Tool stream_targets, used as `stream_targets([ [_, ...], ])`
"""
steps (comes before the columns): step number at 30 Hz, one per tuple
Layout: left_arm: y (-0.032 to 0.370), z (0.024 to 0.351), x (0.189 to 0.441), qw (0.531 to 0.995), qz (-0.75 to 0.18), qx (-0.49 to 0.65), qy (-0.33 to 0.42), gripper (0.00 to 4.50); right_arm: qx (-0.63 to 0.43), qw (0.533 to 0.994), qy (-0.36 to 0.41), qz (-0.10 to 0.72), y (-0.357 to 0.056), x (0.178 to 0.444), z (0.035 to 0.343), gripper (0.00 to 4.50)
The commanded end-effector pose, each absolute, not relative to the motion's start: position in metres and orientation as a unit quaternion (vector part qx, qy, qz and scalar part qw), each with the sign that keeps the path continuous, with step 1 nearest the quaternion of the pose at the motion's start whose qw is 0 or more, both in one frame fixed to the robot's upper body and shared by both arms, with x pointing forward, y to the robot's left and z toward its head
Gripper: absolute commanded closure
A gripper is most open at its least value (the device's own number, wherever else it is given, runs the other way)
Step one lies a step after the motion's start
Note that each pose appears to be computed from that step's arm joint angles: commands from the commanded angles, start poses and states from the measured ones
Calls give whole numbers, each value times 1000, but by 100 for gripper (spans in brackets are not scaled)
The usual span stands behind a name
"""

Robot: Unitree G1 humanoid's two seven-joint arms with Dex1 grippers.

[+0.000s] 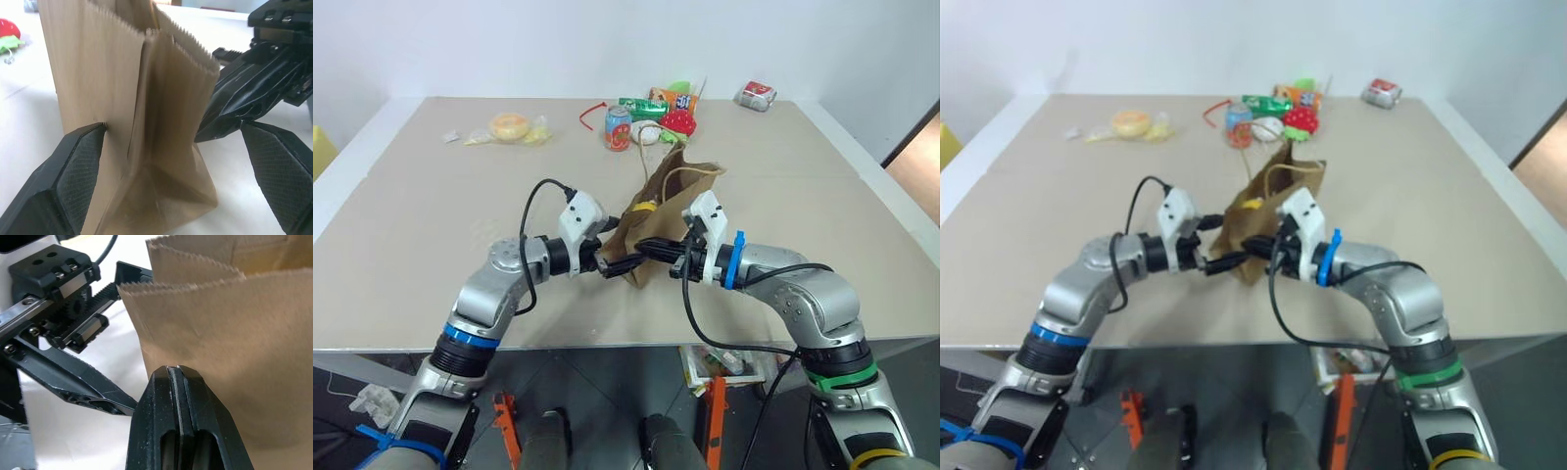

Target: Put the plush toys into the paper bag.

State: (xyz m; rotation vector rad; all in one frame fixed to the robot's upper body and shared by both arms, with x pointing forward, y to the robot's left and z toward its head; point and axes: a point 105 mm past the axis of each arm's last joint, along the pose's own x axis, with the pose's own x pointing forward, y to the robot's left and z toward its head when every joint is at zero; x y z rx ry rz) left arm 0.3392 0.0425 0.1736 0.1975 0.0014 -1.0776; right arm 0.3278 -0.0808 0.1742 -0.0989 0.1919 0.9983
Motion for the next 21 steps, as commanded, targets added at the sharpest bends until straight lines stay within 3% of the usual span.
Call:
stream_targets([
  [1, 45, 176, 350, 875, -473, 106, 4, 0, -53, 861, 63, 502, -77, 320, 190, 445],
  [21, 33, 175, 362, 897, -424, 127, 11, 0, -52, 873, 54, 483, -90, 318, 195, 445],
])
